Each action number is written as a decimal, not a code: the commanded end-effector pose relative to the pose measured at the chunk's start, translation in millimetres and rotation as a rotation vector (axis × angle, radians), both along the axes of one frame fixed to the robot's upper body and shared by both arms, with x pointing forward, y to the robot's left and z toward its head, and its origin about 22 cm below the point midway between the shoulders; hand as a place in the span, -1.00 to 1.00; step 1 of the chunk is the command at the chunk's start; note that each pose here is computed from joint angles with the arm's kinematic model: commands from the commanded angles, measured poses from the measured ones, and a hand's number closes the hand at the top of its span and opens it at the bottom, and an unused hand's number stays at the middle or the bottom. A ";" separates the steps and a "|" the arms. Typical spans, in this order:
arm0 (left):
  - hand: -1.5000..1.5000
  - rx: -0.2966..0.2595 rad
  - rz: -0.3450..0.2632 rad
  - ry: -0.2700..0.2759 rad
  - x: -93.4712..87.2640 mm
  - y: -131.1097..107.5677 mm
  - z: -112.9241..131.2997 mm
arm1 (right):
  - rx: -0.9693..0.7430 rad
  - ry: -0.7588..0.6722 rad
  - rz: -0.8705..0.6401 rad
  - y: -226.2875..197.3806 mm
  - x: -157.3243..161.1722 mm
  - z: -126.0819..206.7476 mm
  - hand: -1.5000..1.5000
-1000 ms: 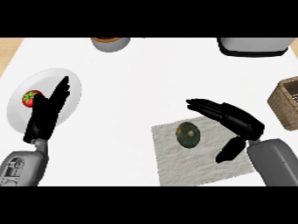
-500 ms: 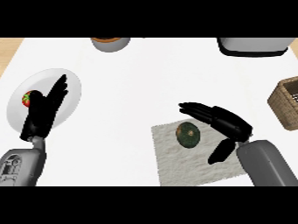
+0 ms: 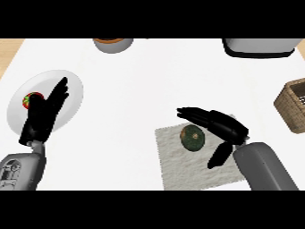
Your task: Pick the squash from the placemat and place it in the basket
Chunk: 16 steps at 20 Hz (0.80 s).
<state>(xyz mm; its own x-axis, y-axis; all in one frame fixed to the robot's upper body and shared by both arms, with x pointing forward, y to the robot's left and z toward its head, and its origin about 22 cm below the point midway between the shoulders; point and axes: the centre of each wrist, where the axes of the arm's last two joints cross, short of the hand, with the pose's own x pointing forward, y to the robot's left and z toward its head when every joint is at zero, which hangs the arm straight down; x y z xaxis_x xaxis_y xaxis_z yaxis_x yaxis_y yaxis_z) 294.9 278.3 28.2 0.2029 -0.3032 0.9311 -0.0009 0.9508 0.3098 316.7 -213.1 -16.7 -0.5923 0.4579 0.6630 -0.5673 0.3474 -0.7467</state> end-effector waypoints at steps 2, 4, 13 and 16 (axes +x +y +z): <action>0.00 -0.005 -0.001 0.000 -8.5 -2.8 0.6 | 0.005 0.007 0.002 5.1 -6.2 -16.8 -1.00; 0.00 -0.015 0.006 -0.004 7.9 -1.2 -7.8 | 0.008 0.014 -0.014 7.4 -1.0 -14.2 -1.00; 0.00 0.011 0.002 0.001 14.2 -11.4 2.2 | -0.060 -0.173 0.044 8.8 4.2 -21.5 1.00; 0.00 -0.015 -0.003 0.000 -1.0 -19.1 -7.1 | -0.046 -0.240 0.043 21.1 -0.6 -38.5 1.00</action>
<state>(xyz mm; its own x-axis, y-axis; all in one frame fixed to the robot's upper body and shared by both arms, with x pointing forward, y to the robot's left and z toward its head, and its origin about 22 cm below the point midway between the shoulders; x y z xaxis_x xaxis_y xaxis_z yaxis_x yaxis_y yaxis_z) 295.1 270.2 25.5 0.1986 -0.3052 0.9314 -0.0026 0.9501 0.3119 319.6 -199.7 -36.7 -0.7068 0.4545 0.5421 -0.4462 0.3081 -0.8402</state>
